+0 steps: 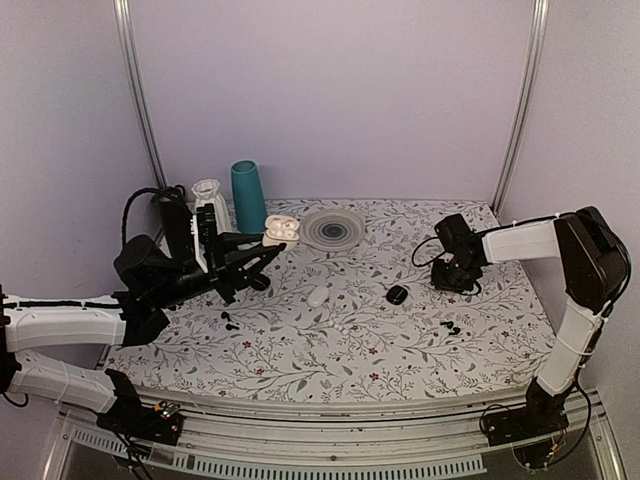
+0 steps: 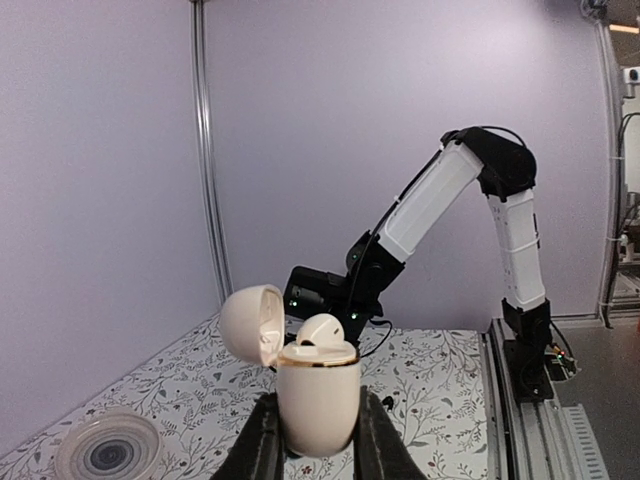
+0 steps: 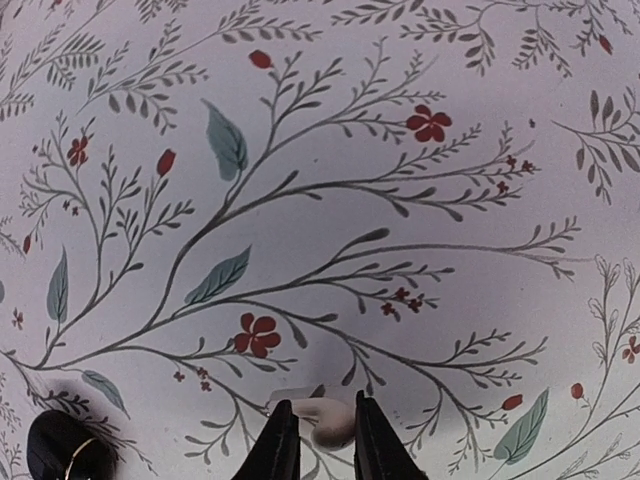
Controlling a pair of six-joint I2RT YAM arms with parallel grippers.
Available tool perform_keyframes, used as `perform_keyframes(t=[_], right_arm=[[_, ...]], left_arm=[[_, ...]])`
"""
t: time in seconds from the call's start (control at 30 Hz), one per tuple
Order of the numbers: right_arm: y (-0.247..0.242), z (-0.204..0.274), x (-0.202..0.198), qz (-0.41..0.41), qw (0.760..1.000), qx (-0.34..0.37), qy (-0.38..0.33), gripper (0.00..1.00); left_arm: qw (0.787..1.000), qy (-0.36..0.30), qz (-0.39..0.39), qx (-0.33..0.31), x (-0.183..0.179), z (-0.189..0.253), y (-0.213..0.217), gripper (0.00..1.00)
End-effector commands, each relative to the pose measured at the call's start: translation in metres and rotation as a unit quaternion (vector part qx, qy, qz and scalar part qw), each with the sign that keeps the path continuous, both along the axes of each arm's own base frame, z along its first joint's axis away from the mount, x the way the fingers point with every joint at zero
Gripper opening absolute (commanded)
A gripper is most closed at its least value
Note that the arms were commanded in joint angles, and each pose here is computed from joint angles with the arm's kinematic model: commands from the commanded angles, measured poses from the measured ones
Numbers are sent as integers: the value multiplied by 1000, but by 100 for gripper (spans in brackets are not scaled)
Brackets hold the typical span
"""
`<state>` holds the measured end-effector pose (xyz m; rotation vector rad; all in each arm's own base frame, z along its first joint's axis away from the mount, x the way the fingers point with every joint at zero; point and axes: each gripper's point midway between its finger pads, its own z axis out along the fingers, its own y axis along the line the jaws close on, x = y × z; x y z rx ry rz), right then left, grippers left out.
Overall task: Insert the wireless bluetooth earbuds into the charging case
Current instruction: Move the left earbud to the center of the board.
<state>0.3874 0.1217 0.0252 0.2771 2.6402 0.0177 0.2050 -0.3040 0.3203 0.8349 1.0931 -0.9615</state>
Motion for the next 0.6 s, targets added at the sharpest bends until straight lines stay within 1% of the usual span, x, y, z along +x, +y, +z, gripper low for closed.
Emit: perform_keyframes(t=[0.0,0.23,0.33,0.47,0.57], right_arm=[[28,10,-7,76,997,-2,-16,20],[78,24,-25,176,984,21,-33,20],[92,29,-31,209,977,18,-38,20],[94,37,-33,208,977,16,-35,20],[88,46,-31,182,983,10,-29,26]], left_arm=[[1000,-16,0,-9,-3,12,-1,0],[1000,-17,-1,-9,-2,13,-2,0],[1000,-17,1,-10,-2,13,-1,0],[1000,-18,2,-9,-1,12,-1,0],[1000,-17,4,-8,-1,11,-1,0]])
